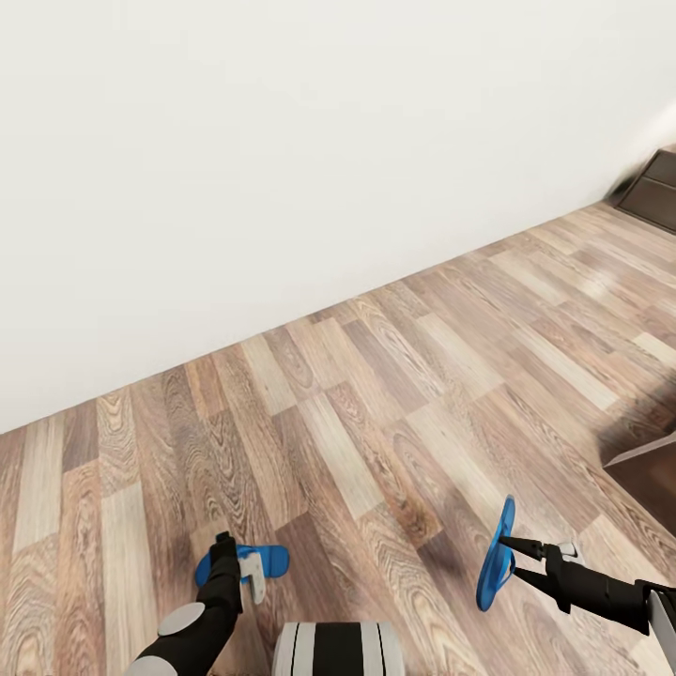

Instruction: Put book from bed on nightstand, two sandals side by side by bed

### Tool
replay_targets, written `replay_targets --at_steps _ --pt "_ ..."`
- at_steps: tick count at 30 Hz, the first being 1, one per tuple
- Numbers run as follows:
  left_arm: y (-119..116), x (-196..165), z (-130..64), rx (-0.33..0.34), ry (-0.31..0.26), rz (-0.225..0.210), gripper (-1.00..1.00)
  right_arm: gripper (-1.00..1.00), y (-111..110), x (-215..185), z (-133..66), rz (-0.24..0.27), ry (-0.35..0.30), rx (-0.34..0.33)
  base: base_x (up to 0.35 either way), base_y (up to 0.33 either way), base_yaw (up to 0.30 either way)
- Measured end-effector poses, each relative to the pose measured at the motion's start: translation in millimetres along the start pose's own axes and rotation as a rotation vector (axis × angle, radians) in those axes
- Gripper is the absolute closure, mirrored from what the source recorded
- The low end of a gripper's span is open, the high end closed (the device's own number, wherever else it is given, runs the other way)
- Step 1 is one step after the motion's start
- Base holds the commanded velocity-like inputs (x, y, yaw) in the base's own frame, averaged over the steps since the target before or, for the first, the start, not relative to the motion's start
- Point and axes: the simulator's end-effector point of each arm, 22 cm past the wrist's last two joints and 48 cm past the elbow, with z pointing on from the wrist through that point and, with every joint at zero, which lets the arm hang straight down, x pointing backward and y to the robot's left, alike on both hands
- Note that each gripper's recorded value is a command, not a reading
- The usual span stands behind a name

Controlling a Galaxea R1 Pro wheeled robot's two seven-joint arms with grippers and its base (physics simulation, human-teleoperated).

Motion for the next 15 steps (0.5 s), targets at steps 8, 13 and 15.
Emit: replay_targets --at_steps 8,13,15 --pt "-12.5 0.2 7.9 0.023 0.005 0.005 -1.0 1.0 -14.3 3.4 5.4 0.022 0.013 0.02 0.0 0.0 0.0" --pt "-22.2 1.1 13.0 0.041 0.008 0.01 -1.0 1.0 -23.2 5.8 8.6 0.036 0.022 0.033 0.0 0.0 0.0" --pt "-26.3 1.6 15.0 0.049 0.01 0.011 -1.0 1.0 -26.7 6.7 9.8 0.042 0.025 0.037 0.0 0.0 0.0"
